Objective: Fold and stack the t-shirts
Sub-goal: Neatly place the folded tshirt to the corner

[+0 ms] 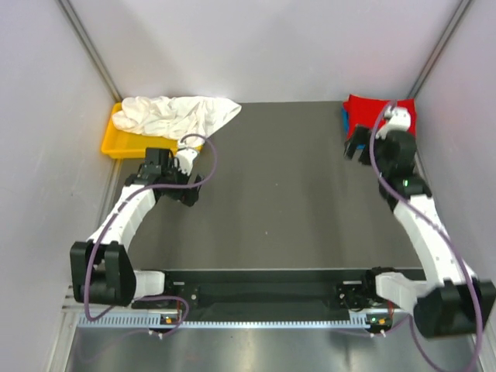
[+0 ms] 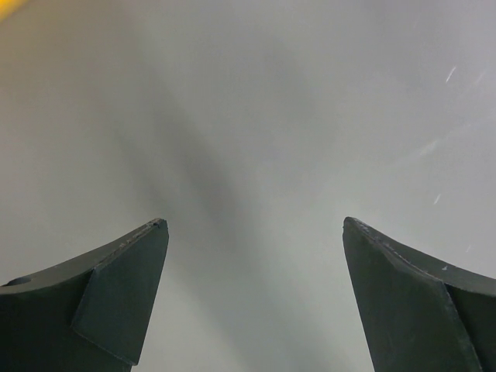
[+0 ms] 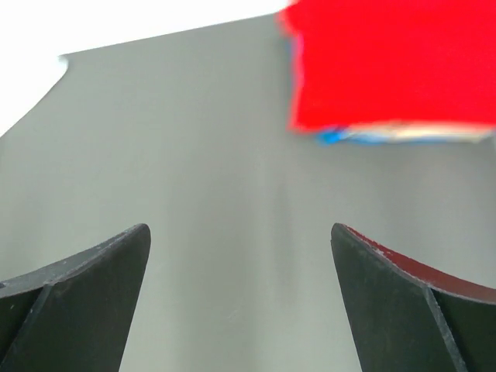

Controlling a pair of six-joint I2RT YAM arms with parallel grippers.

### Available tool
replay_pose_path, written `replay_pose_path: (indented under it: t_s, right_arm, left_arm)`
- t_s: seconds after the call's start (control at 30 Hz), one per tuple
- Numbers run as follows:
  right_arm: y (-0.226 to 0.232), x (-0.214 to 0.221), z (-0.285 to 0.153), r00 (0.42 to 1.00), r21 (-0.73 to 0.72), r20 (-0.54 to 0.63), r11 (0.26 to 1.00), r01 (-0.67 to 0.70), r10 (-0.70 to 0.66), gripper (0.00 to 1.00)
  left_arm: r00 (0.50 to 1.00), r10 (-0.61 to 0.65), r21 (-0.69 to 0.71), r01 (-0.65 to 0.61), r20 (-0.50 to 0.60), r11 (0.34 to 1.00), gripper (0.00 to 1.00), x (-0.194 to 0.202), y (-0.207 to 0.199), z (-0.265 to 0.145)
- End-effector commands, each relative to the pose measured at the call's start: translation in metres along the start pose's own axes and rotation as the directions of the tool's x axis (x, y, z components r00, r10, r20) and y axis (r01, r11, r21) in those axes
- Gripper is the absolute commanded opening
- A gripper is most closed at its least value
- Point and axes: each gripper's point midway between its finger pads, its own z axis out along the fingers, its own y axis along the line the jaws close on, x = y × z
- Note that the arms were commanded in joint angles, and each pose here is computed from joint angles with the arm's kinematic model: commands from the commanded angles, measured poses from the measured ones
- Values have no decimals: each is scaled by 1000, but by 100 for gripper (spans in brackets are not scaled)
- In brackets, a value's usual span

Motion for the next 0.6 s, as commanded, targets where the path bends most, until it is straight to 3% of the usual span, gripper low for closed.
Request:
replay_pose_path:
  t_s: [0.0,0.27,0.57]
  right_arm:
    - [22,65,-27,994,-72,-38,992,-102,99,100]
    - [24,171,-72,976,-147,-136,971,-191,171,100]
    - [32,183,-77,973,-204,-164,960,-193,161,100]
  left_arm:
    - [997,-44,-116,50,60,992,99,12,11,-7]
    - [998,-60,-238,63,22,969,99,66,15,-13]
    - [996,-85,-297,85,11,951,99,80,20,-13]
